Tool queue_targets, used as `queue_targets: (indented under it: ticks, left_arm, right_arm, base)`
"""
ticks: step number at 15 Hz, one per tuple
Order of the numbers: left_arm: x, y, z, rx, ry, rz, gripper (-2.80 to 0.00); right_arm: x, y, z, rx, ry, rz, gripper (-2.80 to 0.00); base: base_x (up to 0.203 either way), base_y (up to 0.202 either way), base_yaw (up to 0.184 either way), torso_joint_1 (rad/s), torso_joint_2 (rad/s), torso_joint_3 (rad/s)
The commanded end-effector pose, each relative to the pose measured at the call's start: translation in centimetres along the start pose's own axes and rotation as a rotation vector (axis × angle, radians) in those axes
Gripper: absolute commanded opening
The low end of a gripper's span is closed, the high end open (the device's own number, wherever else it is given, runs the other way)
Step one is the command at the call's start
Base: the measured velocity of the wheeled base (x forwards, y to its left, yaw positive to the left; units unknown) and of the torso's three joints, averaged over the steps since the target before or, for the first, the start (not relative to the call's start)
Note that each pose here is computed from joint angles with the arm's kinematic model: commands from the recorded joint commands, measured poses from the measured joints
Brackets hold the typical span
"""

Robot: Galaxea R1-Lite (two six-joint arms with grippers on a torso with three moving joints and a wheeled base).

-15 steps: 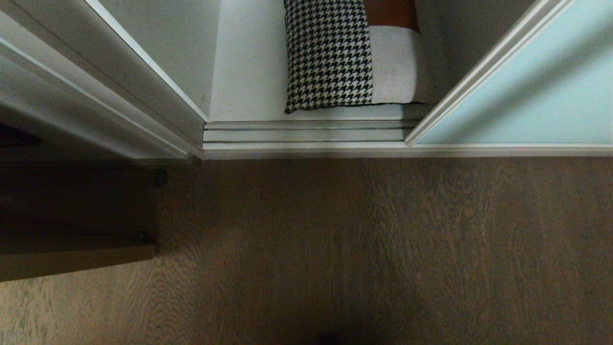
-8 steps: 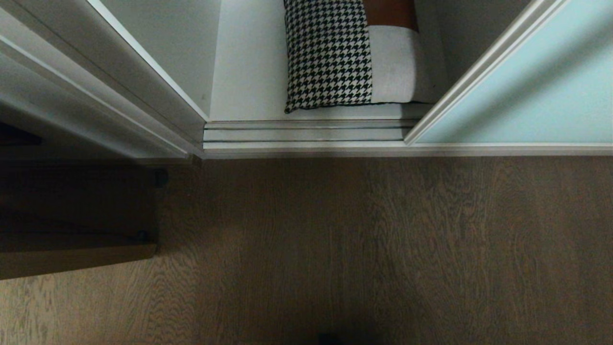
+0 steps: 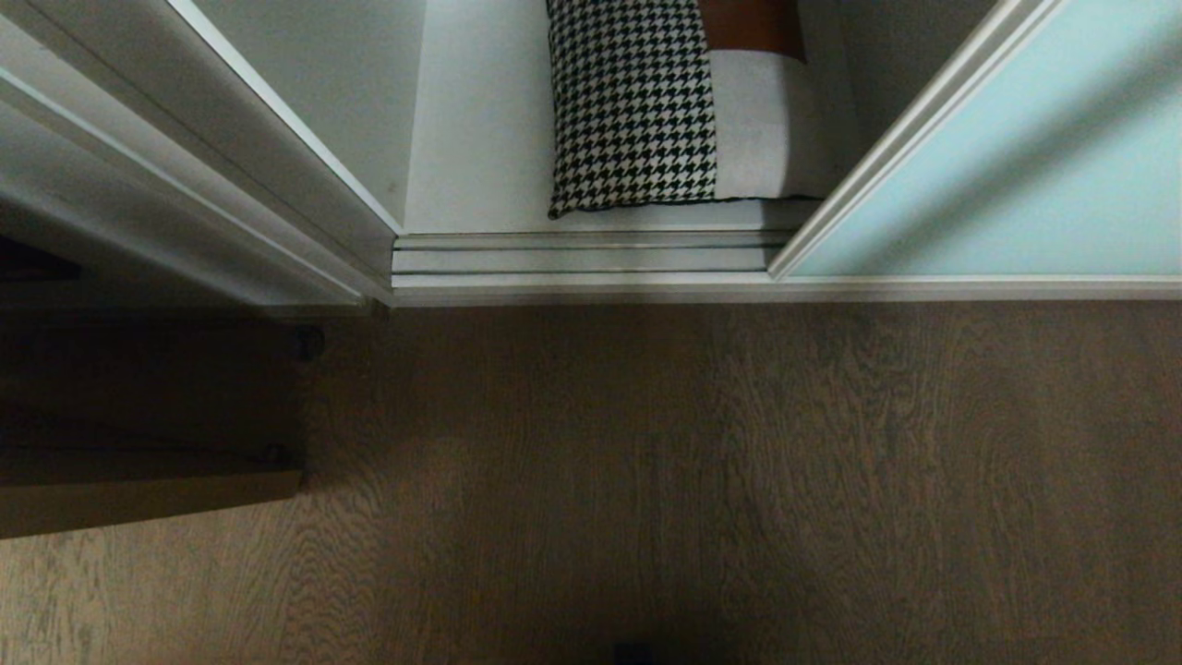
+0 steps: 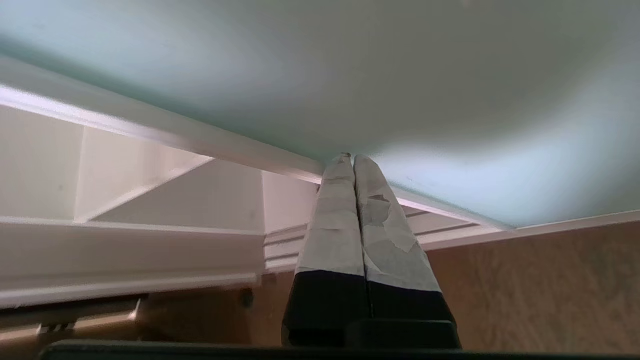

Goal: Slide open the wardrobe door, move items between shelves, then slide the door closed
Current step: Close the door

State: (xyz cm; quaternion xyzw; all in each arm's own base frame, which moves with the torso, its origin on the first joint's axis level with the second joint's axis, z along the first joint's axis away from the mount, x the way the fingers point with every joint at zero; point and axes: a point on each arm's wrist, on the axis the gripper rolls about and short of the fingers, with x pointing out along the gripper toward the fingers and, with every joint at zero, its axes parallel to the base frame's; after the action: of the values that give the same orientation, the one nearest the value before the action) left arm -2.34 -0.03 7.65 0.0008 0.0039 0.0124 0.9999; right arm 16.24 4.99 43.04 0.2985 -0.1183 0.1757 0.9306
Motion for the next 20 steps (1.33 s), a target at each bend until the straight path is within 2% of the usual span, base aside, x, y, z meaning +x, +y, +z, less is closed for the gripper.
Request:
queue_targets:
  ticks: [1, 10, 17, 20]
  left_arm:
    - [0.0, 0.0, 0.0, 0.0, 0.0, -0.001, -2.8]
    - [0.0, 0.0, 0.0, 0.0, 0.0, 0.001, -2.8]
    - [0.0, 0.0, 0.0, 0.0, 0.0, 0.0, -2.8]
    - [0.0, 0.0, 0.0, 0.0, 0.0, 0.001, -2.8]
  right_arm:
    - [1.5, -0.3, -1.3, 0.01, 0.046, -0.003, -2.8]
    - [7.0, 1.3, -5.7, 0.048, 0.113, 0.103, -2.8]
    - [8.2, 7.7, -11.7, 0.121, 0.288, 0.309, -2.8]
    - [6.9, 10.9, -12.8, 0.155, 0.34, 0.412, -2.8]
  base:
    - [0.0, 0.0, 0.0, 0.0, 0.0, 0.0]
    - [0.0, 0.0, 0.0, 0.0, 0.0, 0.0]
    - [0.0, 0.0, 0.0, 0.0, 0.0, 0.0]
    - [0.0, 0.0, 0.0, 0.0, 0.0, 0.0]
